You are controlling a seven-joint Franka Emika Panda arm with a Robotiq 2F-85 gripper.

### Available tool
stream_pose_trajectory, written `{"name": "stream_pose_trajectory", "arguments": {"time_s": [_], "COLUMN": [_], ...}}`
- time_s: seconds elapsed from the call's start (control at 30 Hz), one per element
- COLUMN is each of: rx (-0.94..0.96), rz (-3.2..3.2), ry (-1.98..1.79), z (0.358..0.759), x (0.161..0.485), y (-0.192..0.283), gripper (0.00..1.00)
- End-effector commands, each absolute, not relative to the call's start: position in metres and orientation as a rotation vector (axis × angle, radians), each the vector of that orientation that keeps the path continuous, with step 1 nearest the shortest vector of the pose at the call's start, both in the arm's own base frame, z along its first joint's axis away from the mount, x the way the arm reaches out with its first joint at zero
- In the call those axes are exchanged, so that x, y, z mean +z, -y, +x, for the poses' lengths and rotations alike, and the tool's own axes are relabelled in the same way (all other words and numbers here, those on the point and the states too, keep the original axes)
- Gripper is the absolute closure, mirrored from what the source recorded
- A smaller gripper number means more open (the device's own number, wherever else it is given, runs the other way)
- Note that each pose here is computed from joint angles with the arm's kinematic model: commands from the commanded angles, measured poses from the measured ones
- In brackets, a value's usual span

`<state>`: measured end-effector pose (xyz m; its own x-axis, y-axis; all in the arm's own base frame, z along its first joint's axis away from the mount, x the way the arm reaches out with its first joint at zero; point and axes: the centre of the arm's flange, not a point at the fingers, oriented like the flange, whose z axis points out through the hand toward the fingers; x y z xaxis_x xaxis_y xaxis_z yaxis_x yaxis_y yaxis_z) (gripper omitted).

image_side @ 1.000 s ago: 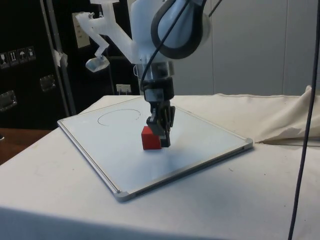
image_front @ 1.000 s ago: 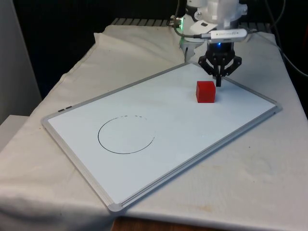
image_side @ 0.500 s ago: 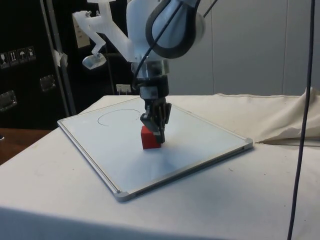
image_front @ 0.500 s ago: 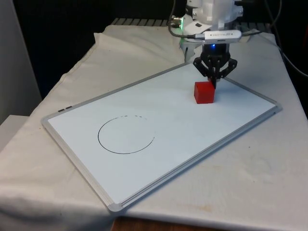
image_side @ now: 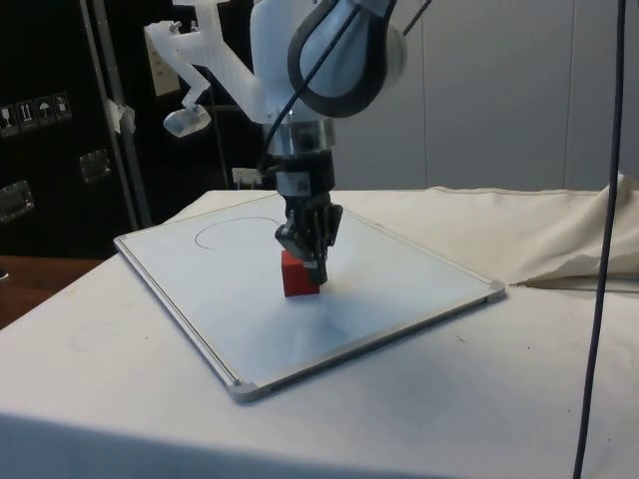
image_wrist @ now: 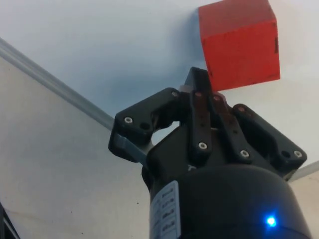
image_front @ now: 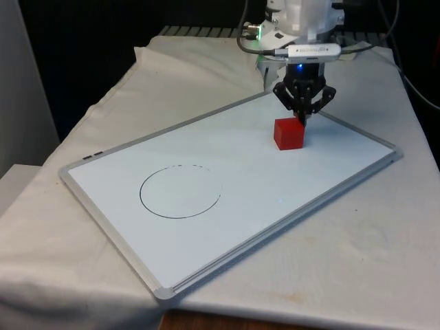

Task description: Push the cube into the marked area.

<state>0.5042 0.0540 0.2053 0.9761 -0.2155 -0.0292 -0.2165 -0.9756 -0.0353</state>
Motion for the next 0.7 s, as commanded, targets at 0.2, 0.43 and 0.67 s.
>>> {"name": "stream_pose_trajectory", "arguments": {"time_s": [0.2,0.43,0.67], "rx": [0.040,0.041,0.039], "rz": [-3.074,-3.066,-3.063], "ry": [-0.426,-0.497,-0.554], "z": [0.5059,0.5064,0.5107], "x": [0.1990,0.1987,0.1986], "y": [-0.0537,-0.0538,-0.0519], "gripper": [1.00,1.00,1.00]}}
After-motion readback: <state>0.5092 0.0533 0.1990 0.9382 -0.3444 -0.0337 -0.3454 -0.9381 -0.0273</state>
